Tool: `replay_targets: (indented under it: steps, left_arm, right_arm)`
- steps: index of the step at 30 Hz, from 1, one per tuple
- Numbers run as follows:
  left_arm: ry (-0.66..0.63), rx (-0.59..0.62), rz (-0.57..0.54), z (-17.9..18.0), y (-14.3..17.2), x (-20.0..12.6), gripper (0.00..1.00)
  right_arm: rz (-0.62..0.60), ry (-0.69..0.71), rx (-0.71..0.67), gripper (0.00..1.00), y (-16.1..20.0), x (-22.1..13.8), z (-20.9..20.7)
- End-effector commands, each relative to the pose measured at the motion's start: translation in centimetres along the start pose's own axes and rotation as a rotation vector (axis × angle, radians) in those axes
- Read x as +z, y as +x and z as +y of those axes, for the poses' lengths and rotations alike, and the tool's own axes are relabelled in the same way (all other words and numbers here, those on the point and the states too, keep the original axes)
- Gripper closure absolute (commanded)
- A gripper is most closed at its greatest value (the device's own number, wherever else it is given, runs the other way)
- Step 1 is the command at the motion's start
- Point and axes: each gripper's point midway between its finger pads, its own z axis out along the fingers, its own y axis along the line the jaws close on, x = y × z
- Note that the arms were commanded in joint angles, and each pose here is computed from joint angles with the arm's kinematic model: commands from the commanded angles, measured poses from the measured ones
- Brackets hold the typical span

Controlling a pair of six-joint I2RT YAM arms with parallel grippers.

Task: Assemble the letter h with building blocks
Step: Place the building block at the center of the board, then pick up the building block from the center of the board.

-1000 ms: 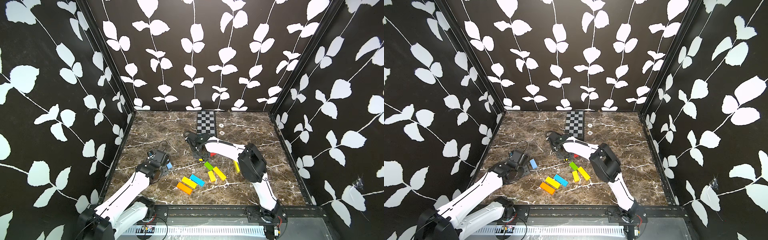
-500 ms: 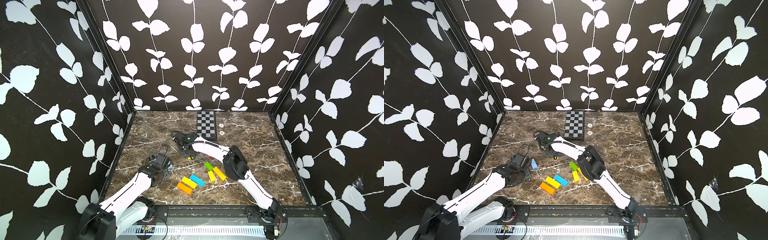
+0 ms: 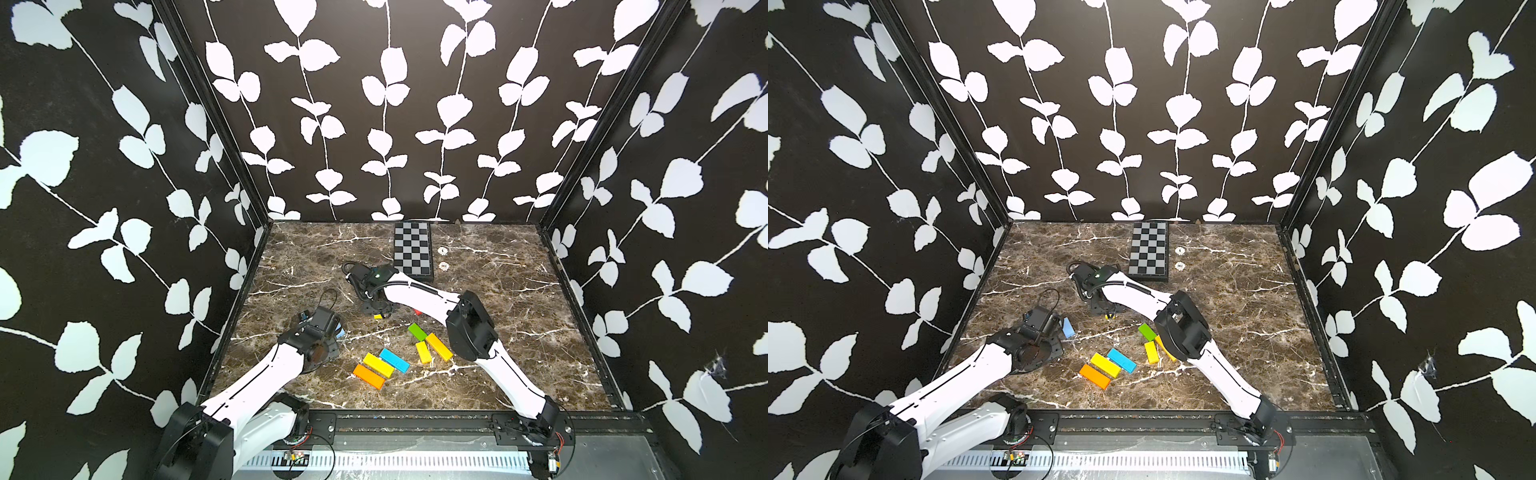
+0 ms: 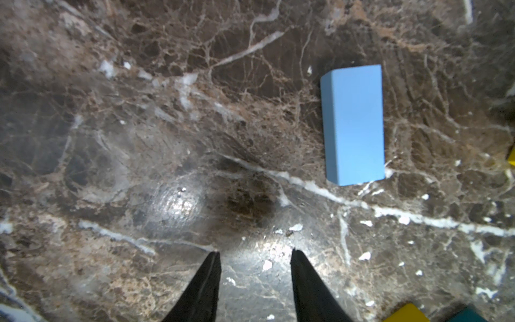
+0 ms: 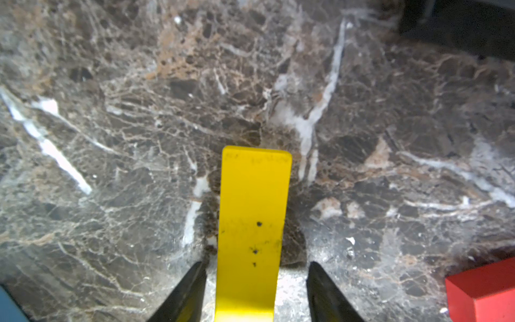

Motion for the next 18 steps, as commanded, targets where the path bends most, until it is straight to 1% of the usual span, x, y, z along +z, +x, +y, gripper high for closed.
replay_targets:
  steps: [1, 5, 8, 11, 14, 18]
  left_arm:
    - [-0.002, 0.007, -0.019, -0.1, -0.8, -0.7, 0.49]
    - [-0.017, 0.017, -0.06, 0.1, -1.8, -1.8, 0.39]
    - [-0.013, 0.029, -0.092, -0.1, -2.5, -2.2, 0.31]
    - [-0.006, 0.072, -0.087, -1.1, -3.1, -1.9, 0.23]
    - [-0.032, 0.122, -0.039, -2.3, -3.6, -1.1, 0.21]
    - [-0.027, 0.16, -0.018, -4.2, -4.6, -0.1, 0.2]
  right_arm:
    - [-0.019, -0.041, -0.025, 0.34, -0.5, -1.5, 0.6]
    - [-0.099, -0.067, -0.052, 0.23, -2.1, -5.2, 0.3]
    - [-0.161, -0.112, -0.086, 0.18, -2.8, -8.2, 0.1]
    - [-0.213, -0.167, -0.106, 0.17, -2.7, -11.0, -0.5]
    - [-0.237, -0.196, -0.108, 0.18, -1.4, -12.5, -2.1]
    - [-0.226, -0.204, -0.096, 0.18, 1.6, -12.7, -4.9]
